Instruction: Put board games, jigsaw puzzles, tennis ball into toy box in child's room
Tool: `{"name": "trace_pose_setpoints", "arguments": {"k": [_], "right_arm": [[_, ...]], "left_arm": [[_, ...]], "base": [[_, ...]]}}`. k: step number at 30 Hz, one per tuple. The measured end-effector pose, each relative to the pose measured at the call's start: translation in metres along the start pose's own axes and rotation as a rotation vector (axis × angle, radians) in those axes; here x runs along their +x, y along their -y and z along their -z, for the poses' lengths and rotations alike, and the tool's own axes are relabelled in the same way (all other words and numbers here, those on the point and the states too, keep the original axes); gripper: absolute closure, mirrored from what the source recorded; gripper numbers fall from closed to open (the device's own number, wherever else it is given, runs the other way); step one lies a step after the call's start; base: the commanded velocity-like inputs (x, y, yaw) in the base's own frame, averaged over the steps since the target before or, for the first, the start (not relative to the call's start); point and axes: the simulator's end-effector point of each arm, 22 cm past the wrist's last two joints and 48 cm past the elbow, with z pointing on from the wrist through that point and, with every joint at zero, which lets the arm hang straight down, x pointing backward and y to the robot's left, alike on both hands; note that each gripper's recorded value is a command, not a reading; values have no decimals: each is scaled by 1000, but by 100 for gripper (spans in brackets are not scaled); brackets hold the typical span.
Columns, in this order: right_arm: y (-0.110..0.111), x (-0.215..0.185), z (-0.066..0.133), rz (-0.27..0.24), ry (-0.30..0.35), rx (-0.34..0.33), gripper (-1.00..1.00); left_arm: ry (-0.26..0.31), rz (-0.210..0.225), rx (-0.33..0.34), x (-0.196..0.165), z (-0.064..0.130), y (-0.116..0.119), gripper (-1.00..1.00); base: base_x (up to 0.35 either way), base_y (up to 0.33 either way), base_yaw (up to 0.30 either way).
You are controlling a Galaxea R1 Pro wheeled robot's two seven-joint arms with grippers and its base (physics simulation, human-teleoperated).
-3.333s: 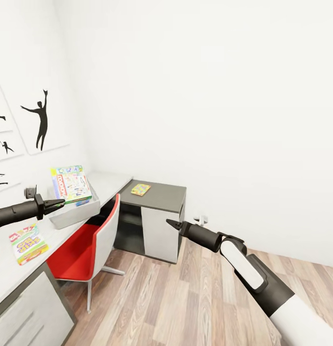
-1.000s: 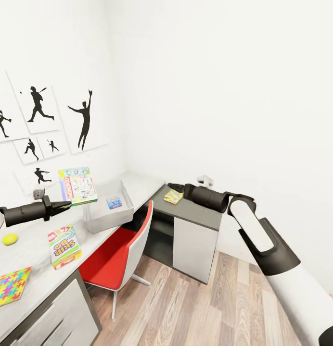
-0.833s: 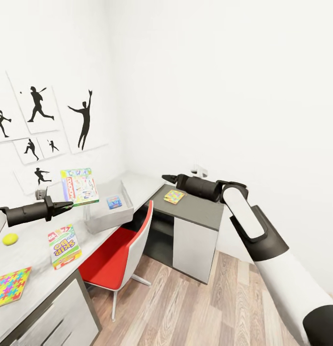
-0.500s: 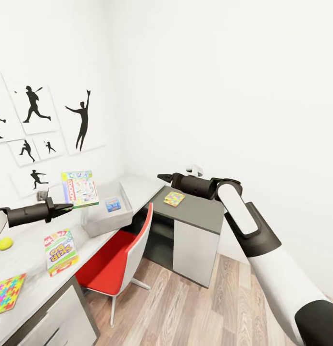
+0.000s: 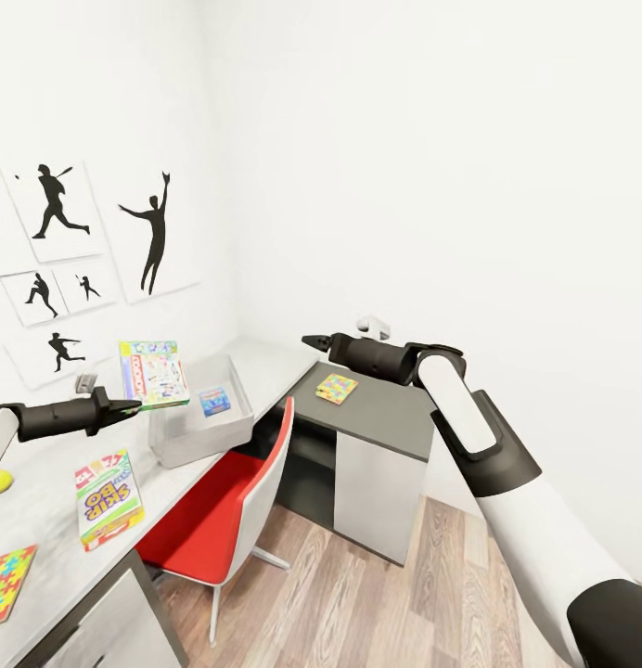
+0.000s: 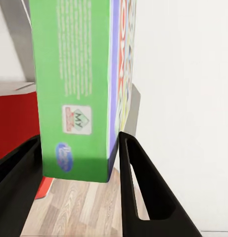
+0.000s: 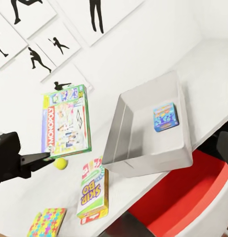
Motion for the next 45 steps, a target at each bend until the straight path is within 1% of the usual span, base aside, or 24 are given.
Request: {"name": "trace_pose_setpoints", "arguments": {"k": [3, 8, 11, 16, 25, 29, 37, 40, 45], "right_arm": [[0, 0, 0, 0, 1, -1, -100], [0, 0, 0, 0, 1, -1, -100], [-1, -1, 0, 0, 2, -1, -100], [-1, -1, 0, 0, 3, -1, -100], [-4, -2, 1, 2, 7, -7, -100], [-10, 0, -1, 0, 4, -19, -100], [-11, 1, -2, 0, 3, -19, -100], [-12, 0, -1, 1, 4, -19, -100], [-11, 0, -2, 2, 2, -19, -100]], "left_arm": [[-11, 15, -18, 6, -4, -7, 100], [-11, 27, -25, 8, -7, -10, 100], [-13, 28, -27, 9, -9, -10, 100], [-23, 31, -16, 15, -17, -6, 100], [-25, 31, -13, 16, -19, -5, 100], [-24, 32, -12, 16, -19, -5, 100], [-25, 32, -12, 16, -20, -5, 100], [-26, 31, -12, 16, -19, -4, 100], [-35, 34, -5, 21, -26, -2, 100]], "base": [[0, 0, 0], [7, 0, 0], [153, 0, 0], [264, -1, 0], [144, -4, 0], [43, 0, 0], [9, 0, 0], [165, 0, 0], [145, 0, 20]]}}
